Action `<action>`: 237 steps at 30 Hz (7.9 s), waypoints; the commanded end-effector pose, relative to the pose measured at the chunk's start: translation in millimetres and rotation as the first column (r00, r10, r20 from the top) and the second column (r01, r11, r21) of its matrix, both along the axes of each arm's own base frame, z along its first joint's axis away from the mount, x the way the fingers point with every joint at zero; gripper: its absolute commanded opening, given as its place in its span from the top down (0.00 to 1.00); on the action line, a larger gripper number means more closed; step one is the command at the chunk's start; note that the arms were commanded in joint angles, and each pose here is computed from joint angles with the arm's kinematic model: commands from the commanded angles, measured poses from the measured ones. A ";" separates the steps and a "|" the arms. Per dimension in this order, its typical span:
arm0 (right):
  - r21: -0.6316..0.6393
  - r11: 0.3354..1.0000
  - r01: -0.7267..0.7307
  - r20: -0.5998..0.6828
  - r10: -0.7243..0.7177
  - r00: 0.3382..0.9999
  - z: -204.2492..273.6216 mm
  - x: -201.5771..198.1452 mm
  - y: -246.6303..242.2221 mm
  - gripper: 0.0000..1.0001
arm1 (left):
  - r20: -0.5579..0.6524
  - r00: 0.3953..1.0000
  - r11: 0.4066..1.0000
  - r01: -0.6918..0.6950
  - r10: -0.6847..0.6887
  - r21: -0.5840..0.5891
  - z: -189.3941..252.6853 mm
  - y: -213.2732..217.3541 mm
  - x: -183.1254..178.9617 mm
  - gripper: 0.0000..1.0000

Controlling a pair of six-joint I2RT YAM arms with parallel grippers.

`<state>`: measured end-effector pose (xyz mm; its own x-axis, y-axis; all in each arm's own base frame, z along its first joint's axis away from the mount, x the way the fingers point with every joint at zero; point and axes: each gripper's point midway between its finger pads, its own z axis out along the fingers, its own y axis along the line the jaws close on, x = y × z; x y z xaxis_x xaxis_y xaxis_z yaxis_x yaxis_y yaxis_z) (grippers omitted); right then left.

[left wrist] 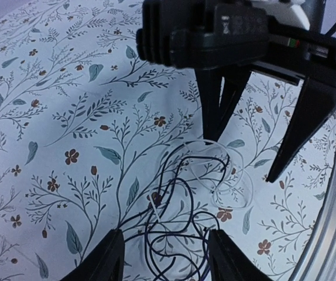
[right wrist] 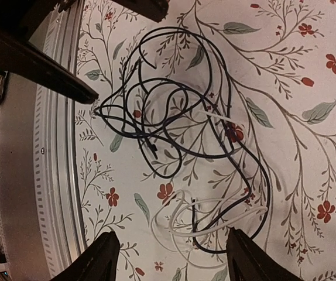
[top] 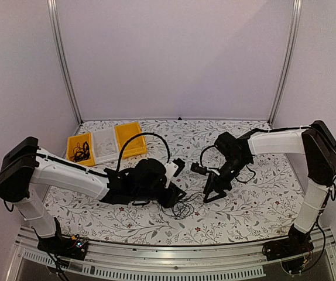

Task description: Untangle the cables

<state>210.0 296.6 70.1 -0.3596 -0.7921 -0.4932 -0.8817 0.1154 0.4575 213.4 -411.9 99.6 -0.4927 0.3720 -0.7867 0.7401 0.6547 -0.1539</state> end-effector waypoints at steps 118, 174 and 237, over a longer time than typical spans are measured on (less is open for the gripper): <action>0.406 0.889 -0.212 0.266 0.107 0.958 181.3 -17.2 21.4 1.00 | 0.175 0.984 0.911 0.111 -0.044 -0.396 184.0 84.8 -29.0 0.29; 0.361 0.885 -0.293 0.125 0.266 0.956 124.8 -50.0 49.8 1.00 | -0.507 0.852 0.983 0.178 -0.131 0.044 -36.2 41.4 -50.1 0.35; 0.336 0.923 -0.188 0.278 0.094 0.956 129.2 0.1 21.9 0.58 | 0.321 0.940 0.990 0.135 -0.113 -0.045 108.5 48.9 22.4 1.00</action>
